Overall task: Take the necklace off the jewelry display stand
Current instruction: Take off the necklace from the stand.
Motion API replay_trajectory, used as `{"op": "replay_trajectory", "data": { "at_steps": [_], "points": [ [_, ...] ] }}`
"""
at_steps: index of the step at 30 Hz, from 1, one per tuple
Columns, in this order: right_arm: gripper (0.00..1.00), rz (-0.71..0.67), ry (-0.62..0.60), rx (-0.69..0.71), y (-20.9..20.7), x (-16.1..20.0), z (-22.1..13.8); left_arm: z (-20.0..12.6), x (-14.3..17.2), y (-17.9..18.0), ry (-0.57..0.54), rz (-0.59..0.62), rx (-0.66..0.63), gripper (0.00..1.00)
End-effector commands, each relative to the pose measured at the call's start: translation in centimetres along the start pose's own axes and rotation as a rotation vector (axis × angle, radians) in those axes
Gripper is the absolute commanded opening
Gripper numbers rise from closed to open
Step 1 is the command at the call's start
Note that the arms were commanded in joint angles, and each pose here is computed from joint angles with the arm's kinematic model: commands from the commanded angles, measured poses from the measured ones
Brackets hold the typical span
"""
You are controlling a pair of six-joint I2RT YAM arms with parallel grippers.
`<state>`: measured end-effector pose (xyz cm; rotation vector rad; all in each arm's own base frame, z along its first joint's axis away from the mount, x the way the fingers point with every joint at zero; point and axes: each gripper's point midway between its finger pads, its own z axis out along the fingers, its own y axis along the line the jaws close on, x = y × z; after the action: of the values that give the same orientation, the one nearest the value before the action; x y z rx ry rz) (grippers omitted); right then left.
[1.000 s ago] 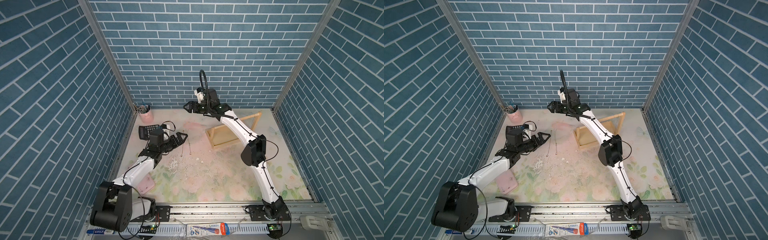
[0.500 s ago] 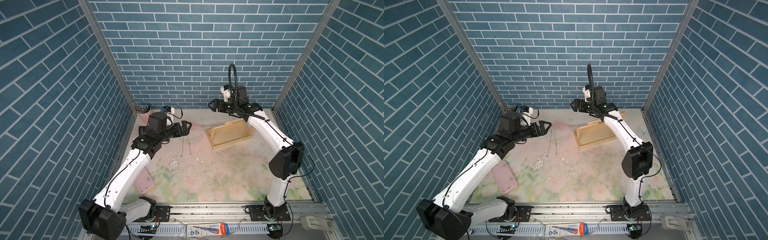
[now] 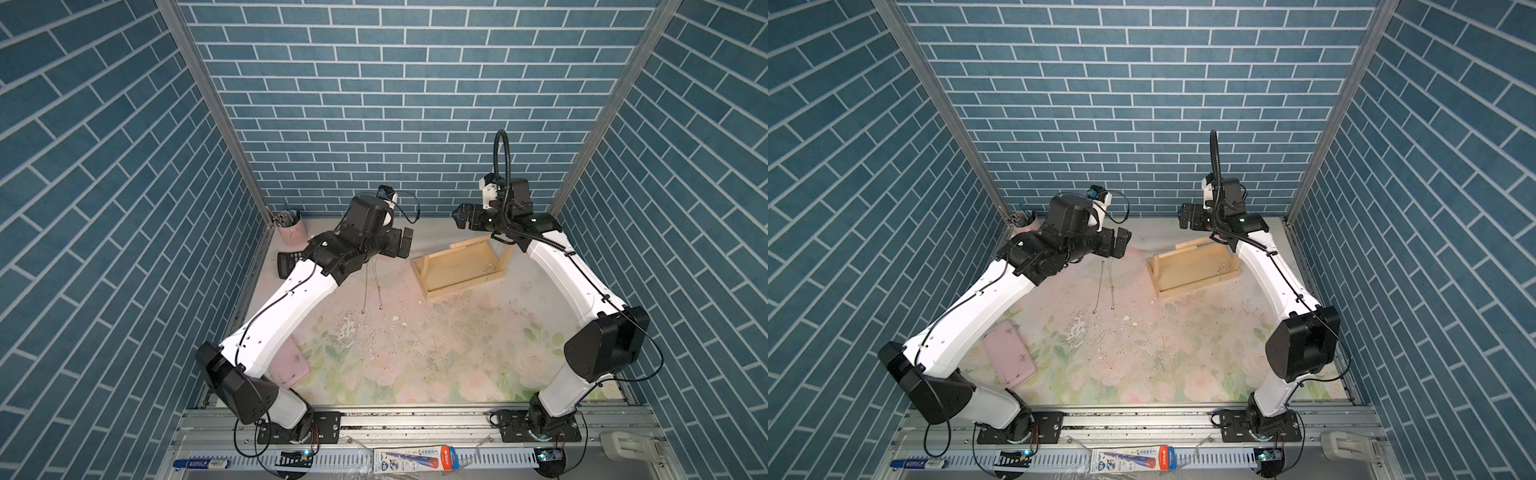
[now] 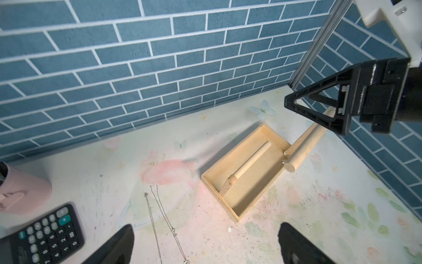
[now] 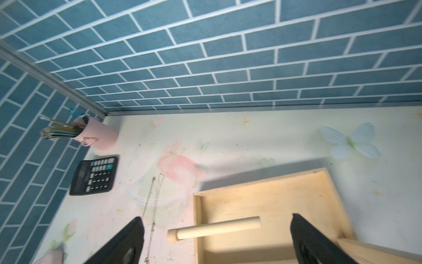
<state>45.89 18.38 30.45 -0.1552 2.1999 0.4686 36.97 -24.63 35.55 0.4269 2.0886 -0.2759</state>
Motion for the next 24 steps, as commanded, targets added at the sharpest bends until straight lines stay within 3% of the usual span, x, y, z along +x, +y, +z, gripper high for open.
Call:
{"op": "replay_trajectory", "data": {
  "at_steps": [1,4,9,11,16,24],
  "points": [
    [0.99,-0.062,-0.016,0.117,-2.7,-0.1,-2.3,0.2,-0.5,0.6,0.013,0.179,-0.113,0.99],
    [0.99,-0.035,-0.042,0.141,-3.9,-0.2,-3.3,1.1,-1.7,-0.1,-0.018,0.244,-0.134,0.99],
    [0.99,-0.010,-0.022,0.163,-5.2,0.7,-3.4,3.9,-2.6,-1.9,-0.016,0.177,-0.090,0.99],
    [0.99,0.001,-0.011,0.191,-6.1,1.0,-3.5,4.7,-3.2,-2.0,-0.017,0.138,-0.129,0.99],
    [0.99,0.041,-0.054,0.240,-8.4,0.7,-5.5,5.7,-3.9,-3.4,-0.028,0.200,-0.152,0.99],
    [0.99,0.177,-0.060,0.293,-11.4,0.9,-6.3,6.8,-3.7,-6.0,-0.060,0.242,-0.013,0.99]
  ]
}}
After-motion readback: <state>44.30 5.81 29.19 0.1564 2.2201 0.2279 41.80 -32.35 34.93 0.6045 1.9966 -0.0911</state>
